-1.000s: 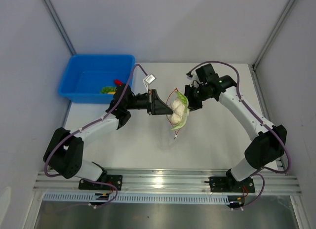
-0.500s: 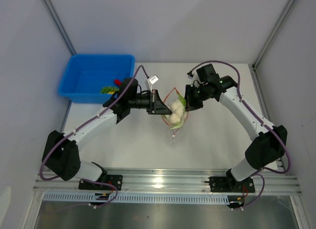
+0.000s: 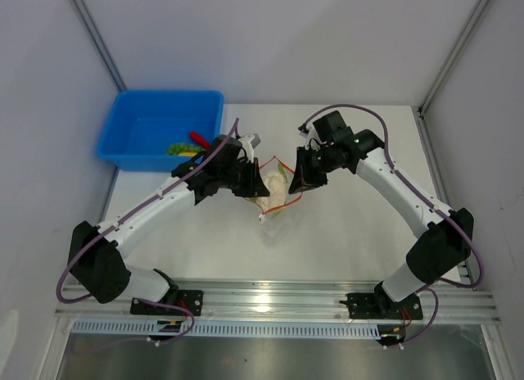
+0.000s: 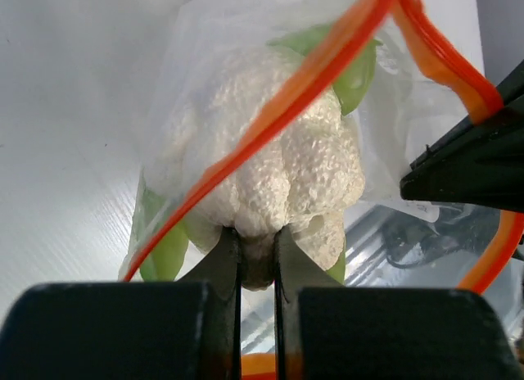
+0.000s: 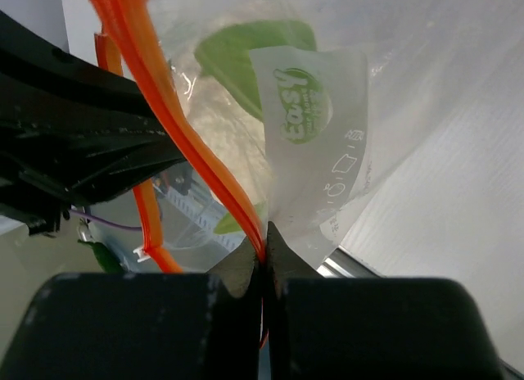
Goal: Place the food in the zip-top bag and seal the zipper
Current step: Place the fake vegetable in the zipper food storage bag.
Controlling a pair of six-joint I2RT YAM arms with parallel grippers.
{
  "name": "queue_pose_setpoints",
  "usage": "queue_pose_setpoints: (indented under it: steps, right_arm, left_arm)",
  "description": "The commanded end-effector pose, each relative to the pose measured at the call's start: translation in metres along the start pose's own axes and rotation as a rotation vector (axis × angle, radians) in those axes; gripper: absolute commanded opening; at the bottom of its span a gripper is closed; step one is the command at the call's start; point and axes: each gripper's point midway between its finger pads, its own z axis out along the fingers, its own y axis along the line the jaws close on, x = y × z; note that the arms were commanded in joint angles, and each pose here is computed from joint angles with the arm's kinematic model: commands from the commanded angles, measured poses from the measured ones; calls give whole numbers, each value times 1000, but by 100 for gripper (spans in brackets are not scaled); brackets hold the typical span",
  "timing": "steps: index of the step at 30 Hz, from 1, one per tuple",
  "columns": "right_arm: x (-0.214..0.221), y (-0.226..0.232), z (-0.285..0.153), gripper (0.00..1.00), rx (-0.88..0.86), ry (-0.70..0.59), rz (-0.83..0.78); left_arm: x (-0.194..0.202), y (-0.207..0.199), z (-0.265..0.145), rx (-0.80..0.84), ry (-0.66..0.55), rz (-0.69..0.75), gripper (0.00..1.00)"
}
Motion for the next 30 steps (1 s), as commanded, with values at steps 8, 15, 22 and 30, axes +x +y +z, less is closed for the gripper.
queue_pose_setpoints:
  steps: [8, 15, 22, 30]
  right_arm:
    - [-2, 10, -3, 0, -5, -17, -1]
    - [-1, 2, -2, 0, 31, -20, 1]
    - [0, -7, 2, 0, 70, -12, 4]
    - [-5, -15, 1, 0, 114, -9, -10]
  left_arm:
    - [-20, -25, -19, -10, -119, 174, 30]
    - [-39, -32, -65, -1, -313, 263, 99]
    - [-58, -23, -97, -75, -483, 229, 100]
    - [-65, -2, -74, -111, -400, 84, 100]
